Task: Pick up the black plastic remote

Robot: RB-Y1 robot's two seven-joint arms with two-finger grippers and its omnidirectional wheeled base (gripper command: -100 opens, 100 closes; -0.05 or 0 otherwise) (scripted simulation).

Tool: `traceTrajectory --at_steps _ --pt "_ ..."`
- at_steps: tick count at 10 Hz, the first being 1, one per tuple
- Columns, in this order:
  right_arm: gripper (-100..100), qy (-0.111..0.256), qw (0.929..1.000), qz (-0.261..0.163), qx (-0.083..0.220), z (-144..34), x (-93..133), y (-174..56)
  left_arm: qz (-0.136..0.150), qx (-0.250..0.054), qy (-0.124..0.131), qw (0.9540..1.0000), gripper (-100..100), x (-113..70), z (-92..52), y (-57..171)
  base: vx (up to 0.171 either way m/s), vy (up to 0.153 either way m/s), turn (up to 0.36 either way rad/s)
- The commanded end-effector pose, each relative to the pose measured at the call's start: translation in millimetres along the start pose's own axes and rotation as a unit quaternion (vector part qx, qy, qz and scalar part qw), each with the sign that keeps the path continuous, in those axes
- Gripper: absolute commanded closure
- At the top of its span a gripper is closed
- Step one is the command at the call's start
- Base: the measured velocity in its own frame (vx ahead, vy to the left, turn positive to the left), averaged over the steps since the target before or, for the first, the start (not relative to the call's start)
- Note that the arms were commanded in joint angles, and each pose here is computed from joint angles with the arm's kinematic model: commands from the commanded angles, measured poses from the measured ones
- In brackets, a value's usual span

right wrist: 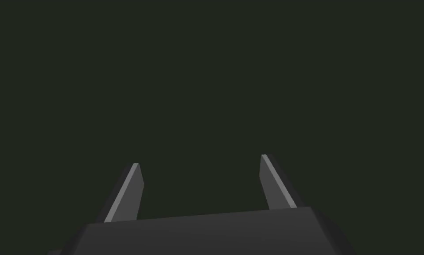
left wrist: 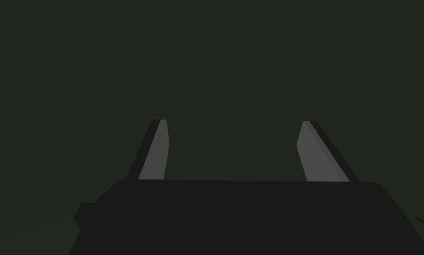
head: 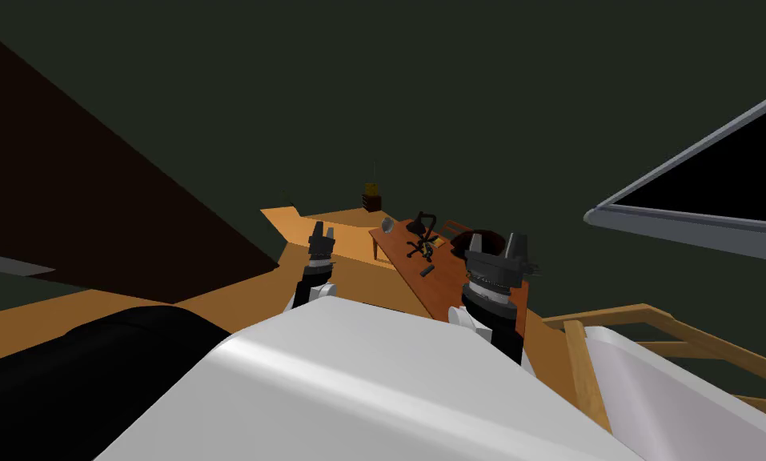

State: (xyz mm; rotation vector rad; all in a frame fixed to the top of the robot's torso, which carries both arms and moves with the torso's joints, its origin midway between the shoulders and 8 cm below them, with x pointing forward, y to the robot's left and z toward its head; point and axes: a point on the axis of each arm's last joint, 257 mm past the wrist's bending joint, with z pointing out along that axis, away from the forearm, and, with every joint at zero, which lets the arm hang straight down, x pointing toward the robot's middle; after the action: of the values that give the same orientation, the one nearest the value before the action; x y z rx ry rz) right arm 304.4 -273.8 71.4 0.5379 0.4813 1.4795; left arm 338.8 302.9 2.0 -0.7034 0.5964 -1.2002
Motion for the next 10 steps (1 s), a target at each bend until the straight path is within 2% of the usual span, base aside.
traceTrajectory --at_steps 1,4,7,8,9,10 --pt "-100 0.023 0.9995 -0.020 0.008 -2.5 9.9 -8.4 0.000 0.000 0.000 1.0000 0 0.0 0.0 0.0 -0.047 0.060 0.134" --pt "-100 0.073 0.9946 -0.069 0.024 -10.9 29.7 -29.2 0.000 0.000 0.000 1.0000 0 0.1 0.0 0.0 -0.064 0.108 0.147" --pt "-100 0.140 0.9799 -0.136 0.040 -26.9 52.3 -58.5 0.000 0.000 0.000 1.0000 0 0.0 0.0 0.0 -0.032 0.050 0.181" --pt "-100 0.146 0.9779 -0.143 0.043 -29.2 54.3 -62.2 0.000 0.000 0.000 1.0000 0 0.1 0.0 0.0 -0.015 0.036 0.104" --pt "-100 0.172 0.9690 -0.170 0.049 -37.8 61.5 -75.3 0.000 0.000 0.000 1.0000 0 0.0 0.0 0.0 -0.016 0.037 0.198" --pt "-100 0.175 0.9682 -0.172 0.049 -38.2 62.4 -75.7 0.000 0.000 0.000 1.0000 0 0.0 0.0 0.0 -0.012 0.020 0.064"
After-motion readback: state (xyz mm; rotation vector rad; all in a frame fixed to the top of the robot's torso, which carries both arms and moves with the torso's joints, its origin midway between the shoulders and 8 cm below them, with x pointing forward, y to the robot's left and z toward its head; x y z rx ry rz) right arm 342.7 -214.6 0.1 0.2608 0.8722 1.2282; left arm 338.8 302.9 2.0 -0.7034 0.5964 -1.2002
